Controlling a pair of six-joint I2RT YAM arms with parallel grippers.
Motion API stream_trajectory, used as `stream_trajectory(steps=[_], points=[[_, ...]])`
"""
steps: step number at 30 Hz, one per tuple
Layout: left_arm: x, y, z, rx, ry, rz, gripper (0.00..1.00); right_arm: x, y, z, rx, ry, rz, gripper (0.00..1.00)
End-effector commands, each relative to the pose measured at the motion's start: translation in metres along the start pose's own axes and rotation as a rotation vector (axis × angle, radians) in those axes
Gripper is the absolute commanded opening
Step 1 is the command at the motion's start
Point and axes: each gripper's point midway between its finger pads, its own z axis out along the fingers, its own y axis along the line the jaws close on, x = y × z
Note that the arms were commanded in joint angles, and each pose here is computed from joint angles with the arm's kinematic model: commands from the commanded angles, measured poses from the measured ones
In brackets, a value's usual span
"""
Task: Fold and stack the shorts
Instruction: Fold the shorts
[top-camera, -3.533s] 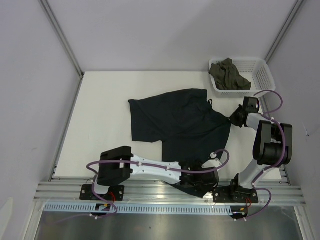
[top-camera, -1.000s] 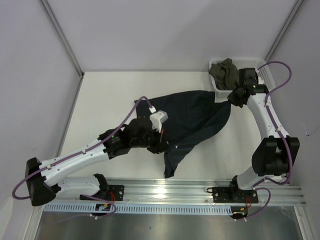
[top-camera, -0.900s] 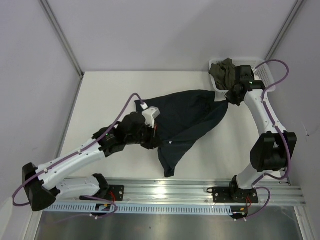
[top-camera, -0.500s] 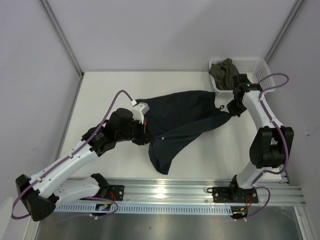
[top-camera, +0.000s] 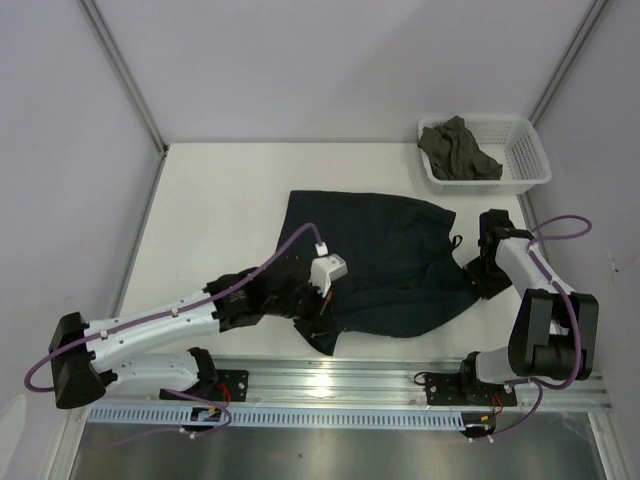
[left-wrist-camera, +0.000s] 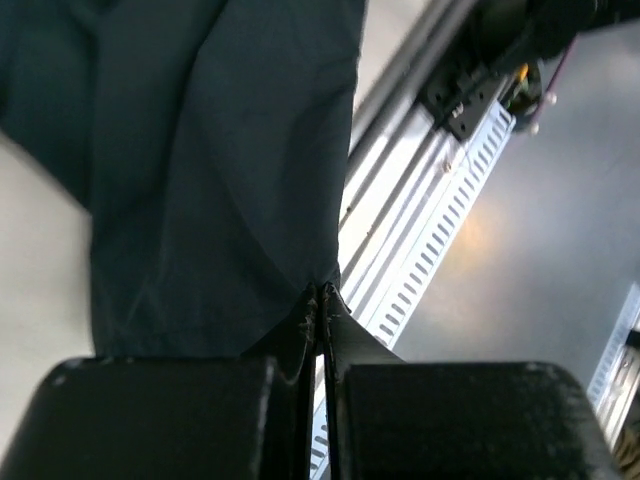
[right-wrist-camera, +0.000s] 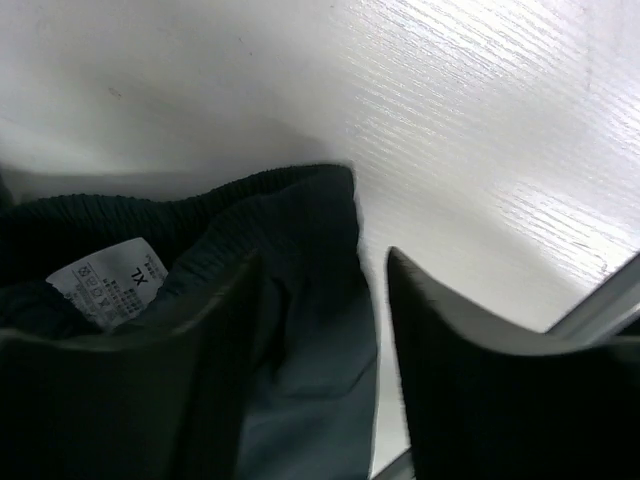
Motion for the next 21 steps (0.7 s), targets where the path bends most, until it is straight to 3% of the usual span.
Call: stream_trajectory(steps=[1,2,8,13,14,16,17,18,21], points=[[-0.002,-0.025,0.012,0.054,-0.032,0.063,0.0,-0.023,0.011,-0.007,-0.1,-0.115,0.025,0.61],[-0.003,-0.028,0.014,0.056,-0.032,0.074,0.0,-0.029,0.01,-0.009,-0.105,-0.141,0.036,0.66],[0.009,-0.036,0.023,0.058,0.005,0.107,0.0,-0.061,0.034,-0.048,-0.285,-0.28,-0.034,0.66],[0.01,-0.038,0.022,0.06,0.005,0.115,0.0,-0.059,0.08,-0.101,-0.662,-0.344,-0.177,0.54],[0.008,-0.039,0.021,0.061,0.0,0.116,0.0,-0.053,0.094,-0.112,-0.761,-0.331,-0.209,0.4],[0.006,-0.04,0.018,0.059,-0.006,0.119,0.0,-0.045,0.106,-0.111,-0.809,-0.295,-0.272,0.26],[0.006,-0.04,0.017,0.056,-0.007,0.119,0.0,-0.038,0.113,-0.113,-0.847,-0.254,-0.304,0.04],[0.002,-0.042,0.015,0.059,-0.016,0.123,0.0,-0.037,0.119,-0.114,-0.862,-0.238,-0.324,0.0],[0.001,-0.041,0.01,0.051,-0.019,0.127,0.0,-0.021,0.136,-0.107,-0.92,-0.149,-0.384,0.0]])
